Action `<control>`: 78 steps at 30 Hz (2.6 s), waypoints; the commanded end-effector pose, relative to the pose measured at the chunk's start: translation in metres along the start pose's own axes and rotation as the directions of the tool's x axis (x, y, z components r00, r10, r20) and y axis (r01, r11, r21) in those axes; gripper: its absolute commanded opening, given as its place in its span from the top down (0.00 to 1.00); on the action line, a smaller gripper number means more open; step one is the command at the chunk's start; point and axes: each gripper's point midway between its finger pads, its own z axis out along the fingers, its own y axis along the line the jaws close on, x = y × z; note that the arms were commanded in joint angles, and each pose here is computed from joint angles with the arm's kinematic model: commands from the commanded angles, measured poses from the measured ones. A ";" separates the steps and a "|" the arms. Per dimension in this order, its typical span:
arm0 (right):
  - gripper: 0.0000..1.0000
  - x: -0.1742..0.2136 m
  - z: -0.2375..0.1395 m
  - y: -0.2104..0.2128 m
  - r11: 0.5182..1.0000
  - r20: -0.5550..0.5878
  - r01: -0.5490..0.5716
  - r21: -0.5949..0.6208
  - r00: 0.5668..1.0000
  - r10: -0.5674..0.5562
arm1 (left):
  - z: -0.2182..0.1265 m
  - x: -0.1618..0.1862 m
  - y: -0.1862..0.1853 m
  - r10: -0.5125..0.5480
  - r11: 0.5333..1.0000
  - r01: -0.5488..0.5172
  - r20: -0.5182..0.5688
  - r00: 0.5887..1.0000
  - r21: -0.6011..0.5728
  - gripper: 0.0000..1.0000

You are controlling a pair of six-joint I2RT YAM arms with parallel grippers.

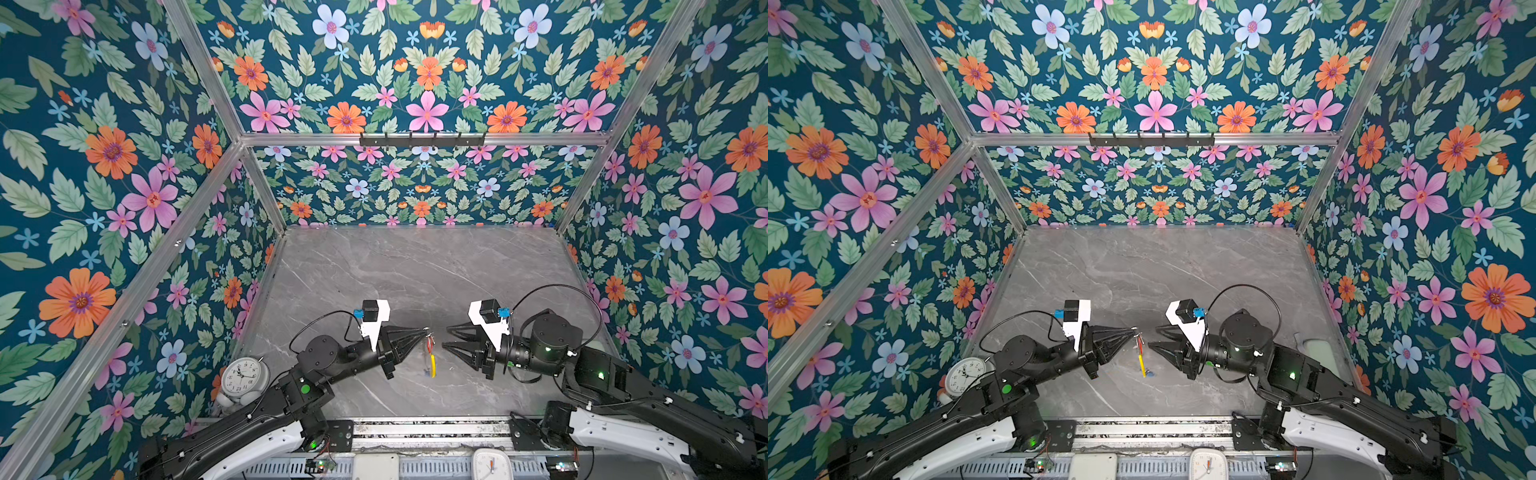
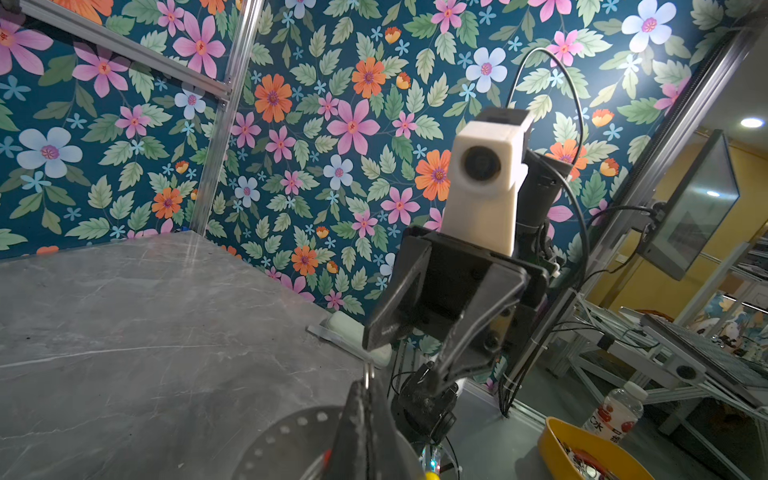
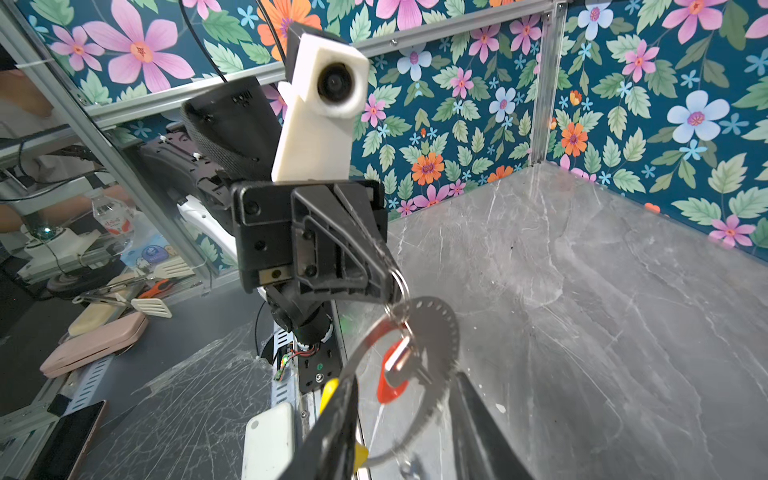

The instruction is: Remove the keys from the keyring

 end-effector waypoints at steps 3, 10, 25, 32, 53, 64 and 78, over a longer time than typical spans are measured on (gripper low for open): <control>0.62 -0.023 0.001 0.018 0.985 0.053 -0.032 -0.167 0.998 0.041 | 0.000 -0.006 -0.012 0.024 0.998 -0.025 0.017 1.000 0.063 1.00; 0.66 -0.019 0.007 0.019 0.959 0.015 -0.105 -0.263 0.993 0.113 | 0.000 -0.006 -0.016 0.024 0.996 -0.025 0.019 1.000 0.085 1.00; 0.89 0.003 0.020 0.009 0.959 -0.045 -0.166 -0.231 0.986 0.160 | -0.001 -0.007 -0.020 0.020 0.994 -0.022 0.026 0.999 0.106 1.00; 1.00 0.004 0.020 0.009 0.958 -0.065 -0.173 -0.230 0.985 0.162 | 0.000 -0.007 -0.020 0.014 0.994 -0.016 0.022 1.000 0.106 1.00; 1.00 0.026 0.010 -0.001 0.984 -0.363 -0.123 -0.127 0.929 0.070 | 0.007 0.023 -0.012 -0.021 0.999 0.027 -0.277 0.961 0.017 0.61; 1.00 0.025 0.012 -0.002 0.985 -0.400 -0.121 -0.120 0.914 0.064 | 0.012 0.026 -0.015 -0.011 0.999 0.025 -0.315 0.949 0.042 0.77; 0.78 0.008 0.017 -0.008 0.989 -0.307 -0.119 -0.092 0.948 0.086 | 0.016 0.014 -0.009 0.018 1.000 -0.013 -0.218 0.976 0.027 1.00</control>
